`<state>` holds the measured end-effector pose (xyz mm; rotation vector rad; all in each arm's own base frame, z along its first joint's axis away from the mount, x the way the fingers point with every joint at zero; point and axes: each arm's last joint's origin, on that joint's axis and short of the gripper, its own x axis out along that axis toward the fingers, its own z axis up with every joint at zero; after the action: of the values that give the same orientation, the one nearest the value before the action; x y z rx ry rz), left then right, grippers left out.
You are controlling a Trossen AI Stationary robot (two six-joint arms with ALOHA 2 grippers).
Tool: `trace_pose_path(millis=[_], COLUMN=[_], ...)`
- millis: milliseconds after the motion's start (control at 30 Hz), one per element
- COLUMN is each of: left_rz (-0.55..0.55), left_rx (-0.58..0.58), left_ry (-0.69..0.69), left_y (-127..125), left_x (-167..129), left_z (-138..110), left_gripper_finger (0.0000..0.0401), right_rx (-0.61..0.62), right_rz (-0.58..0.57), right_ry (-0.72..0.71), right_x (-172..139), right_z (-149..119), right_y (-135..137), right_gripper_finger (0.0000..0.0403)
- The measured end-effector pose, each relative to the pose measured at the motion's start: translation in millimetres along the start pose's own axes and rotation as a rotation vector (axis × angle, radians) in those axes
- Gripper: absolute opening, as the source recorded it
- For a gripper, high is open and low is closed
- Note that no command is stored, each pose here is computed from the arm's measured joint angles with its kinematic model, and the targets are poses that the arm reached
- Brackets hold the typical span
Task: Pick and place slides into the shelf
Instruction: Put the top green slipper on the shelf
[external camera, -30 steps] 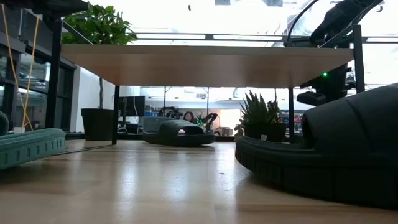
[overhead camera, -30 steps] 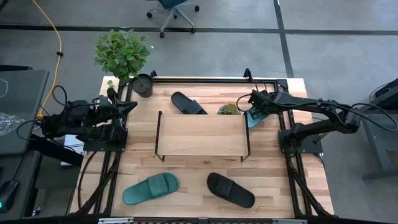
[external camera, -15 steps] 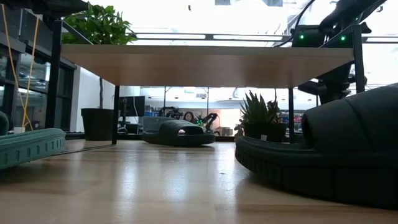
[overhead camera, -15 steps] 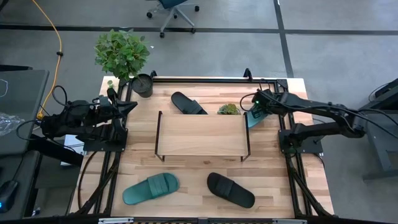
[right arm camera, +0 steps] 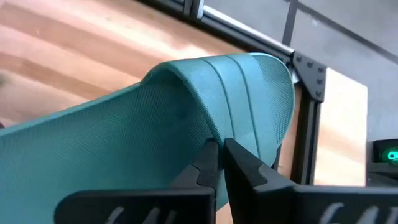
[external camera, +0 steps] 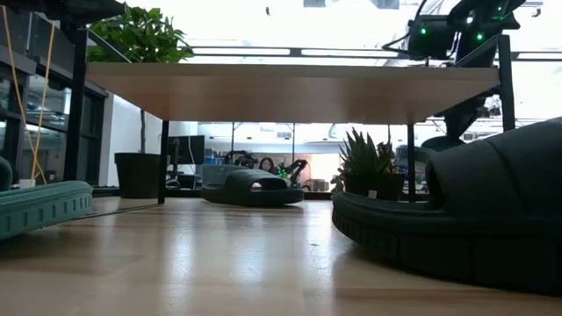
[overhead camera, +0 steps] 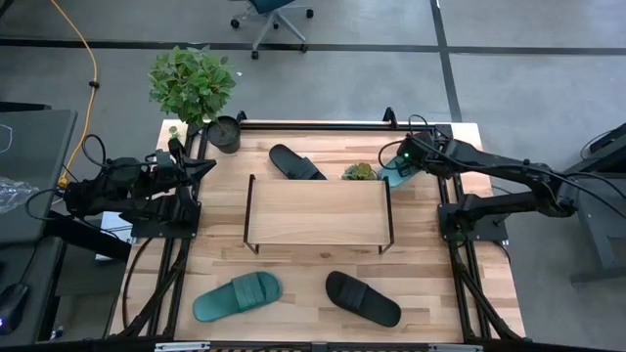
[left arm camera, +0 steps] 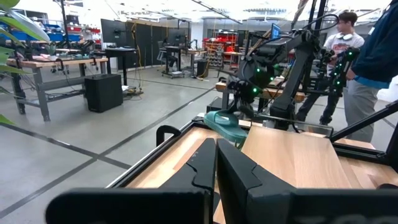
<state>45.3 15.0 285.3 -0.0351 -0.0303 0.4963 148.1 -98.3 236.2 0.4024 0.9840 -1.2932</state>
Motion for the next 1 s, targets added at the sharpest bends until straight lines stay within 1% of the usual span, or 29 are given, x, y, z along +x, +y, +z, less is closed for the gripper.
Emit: trace_pose_path(millis=[133,433,800,1000], left_rz=[0.0,0.0,0.0,0.001], left_rx=[0.0,0.0,0.009,0.017], left_ry=[0.0,0.0,0.002,0.019], left_y=[0.0,0.0,0.0,0.1], left_x=[0.0,0.0,0.0,-0.1], left_z=[0.0,0.0,-0.2,-1.9], left_gripper_finger=[0.0003,0.0003,0.0003,0.0003], right_rx=[0.009,0.083,0.13,0.108], right_rz=[-0.026,-0.048,-0.02,0.017], right_ry=[-0.028,-0.089,-0.157,-0.228], right_x=[-6.4,-16.1,-27.2,-38.4], right_z=[6.1,16.8,30.7,44.8], right_y=[-2.3,-4.6,-4.6,-4.1], right_gripper_finger=[0.0,0.0,0.0,0.0])
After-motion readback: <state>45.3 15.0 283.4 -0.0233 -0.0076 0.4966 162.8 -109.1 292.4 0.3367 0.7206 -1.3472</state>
